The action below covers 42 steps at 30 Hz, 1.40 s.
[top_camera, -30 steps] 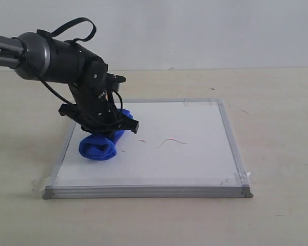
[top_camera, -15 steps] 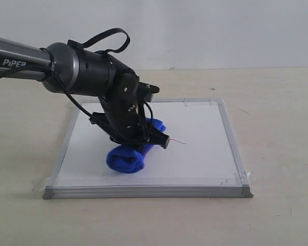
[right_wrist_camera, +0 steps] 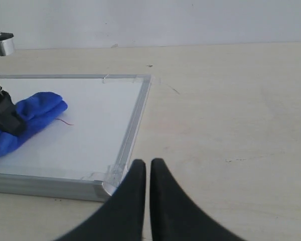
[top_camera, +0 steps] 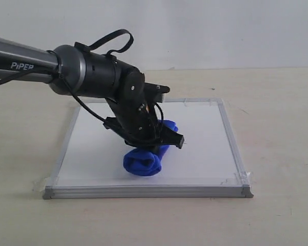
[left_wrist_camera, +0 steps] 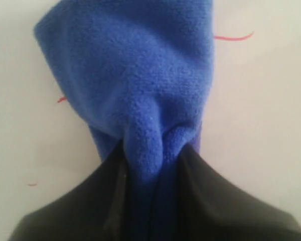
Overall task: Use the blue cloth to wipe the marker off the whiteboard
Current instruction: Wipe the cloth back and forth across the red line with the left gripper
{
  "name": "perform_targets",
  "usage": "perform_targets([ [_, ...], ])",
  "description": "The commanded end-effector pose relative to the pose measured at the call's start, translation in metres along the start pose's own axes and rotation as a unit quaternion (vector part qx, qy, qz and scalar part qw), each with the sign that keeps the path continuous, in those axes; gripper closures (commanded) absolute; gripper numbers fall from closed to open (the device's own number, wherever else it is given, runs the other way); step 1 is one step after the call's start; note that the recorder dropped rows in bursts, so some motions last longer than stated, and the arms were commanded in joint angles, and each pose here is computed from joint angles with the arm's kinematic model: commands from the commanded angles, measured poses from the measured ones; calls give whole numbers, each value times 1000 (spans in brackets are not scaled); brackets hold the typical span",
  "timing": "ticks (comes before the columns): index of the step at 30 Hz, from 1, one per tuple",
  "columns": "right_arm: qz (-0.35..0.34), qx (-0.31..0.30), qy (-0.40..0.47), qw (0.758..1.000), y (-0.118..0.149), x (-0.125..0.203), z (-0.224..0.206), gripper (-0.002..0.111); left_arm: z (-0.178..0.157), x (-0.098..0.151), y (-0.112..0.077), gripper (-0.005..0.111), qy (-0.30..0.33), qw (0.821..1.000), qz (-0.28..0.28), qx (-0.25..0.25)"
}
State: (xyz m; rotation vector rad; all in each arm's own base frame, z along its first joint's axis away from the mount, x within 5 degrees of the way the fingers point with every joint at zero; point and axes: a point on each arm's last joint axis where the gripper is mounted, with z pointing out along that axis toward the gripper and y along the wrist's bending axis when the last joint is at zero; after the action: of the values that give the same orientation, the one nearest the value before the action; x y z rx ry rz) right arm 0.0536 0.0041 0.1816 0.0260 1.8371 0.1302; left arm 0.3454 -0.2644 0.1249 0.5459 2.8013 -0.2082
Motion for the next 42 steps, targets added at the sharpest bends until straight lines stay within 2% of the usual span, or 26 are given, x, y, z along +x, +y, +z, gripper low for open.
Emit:
perform_targets([
  [1, -2, 1, -6, 1000, 0, -1, 0, 108, 8, 4, 57, 102, 70, 993, -25, -94],
  [3, -2, 1, -6, 1000, 0, -1, 0, 108, 0, 1, 80, 102, 79, 985, -35, -150],
  [5, -2, 1, -6, 1000, 0, -1, 0, 108, -9, 1, 95, 102, 80, 978, -55, -184],
  [8, -2, 1, -6, 1000, 0, -1, 0, 108, -11, 1, 95, 102, 84, 982, -68, -158],
  [12, -2, 1, -6, 1000, 0, -1, 0, 108, -1, -2, 53, 102, 51, 996, -45, -61],
  [14, -2, 1, -6, 1000, 0, -1, 0, 108, 4, -4, 31, 102, 26, 999, -27, -31],
  [18, -2, 1, -6, 1000, 0, -1, 0, 108, 20, -3, -11, 102, 22, 1000, 9, 3],
  [20, -2, 1, -6, 1000, 0, -1, 0, 108, 29, -3, -26, 102, 30, 999, 31, 12],
  [22, -2, 1, -6, 1000, 0, -1, 0, 108, 32, -6, -31, 102, 35, 999, 39, 11],
  [25, -2, 1, -6, 1000, 0, -1, 0, 108, 28, -13, -31, 102, 48, 997, 53, -1],
  [27, -2, 1, -6, 1000, 0, -1, 0, 108, 21, -19, -20, 102, 47, 996, 69, -35],
  [30, -2, 1, -6, 1000, 0, -1, 0, 108, 12, -28, 4, 102, 51, 995, 41, -81],
  [34, -2, 1, -6, 1000, 0, -1, 0, 108, 5, -35, 42, 102, 71, 992, -6, -101],
  [36, -2, 1, -6, 1000, 0, -1, 0, 108, 4, -38, 53, 102, 71, 992, -31, -98],
  [38, -2, 1, -6, 1000, 0, -1, 0, 108, 5, -39, 52, 102, 65, 994, -41, -83],
  [39, -2, 1, -6, 1000, 0, -1, 0, 108, 6, -39, 46, 102, 59, 995, -37, -70],
  [42, -2, 1, -6, 1000, 0, -1, 0, 108, 8, -40, 11, 102, 31, 999, -15, -3],
])
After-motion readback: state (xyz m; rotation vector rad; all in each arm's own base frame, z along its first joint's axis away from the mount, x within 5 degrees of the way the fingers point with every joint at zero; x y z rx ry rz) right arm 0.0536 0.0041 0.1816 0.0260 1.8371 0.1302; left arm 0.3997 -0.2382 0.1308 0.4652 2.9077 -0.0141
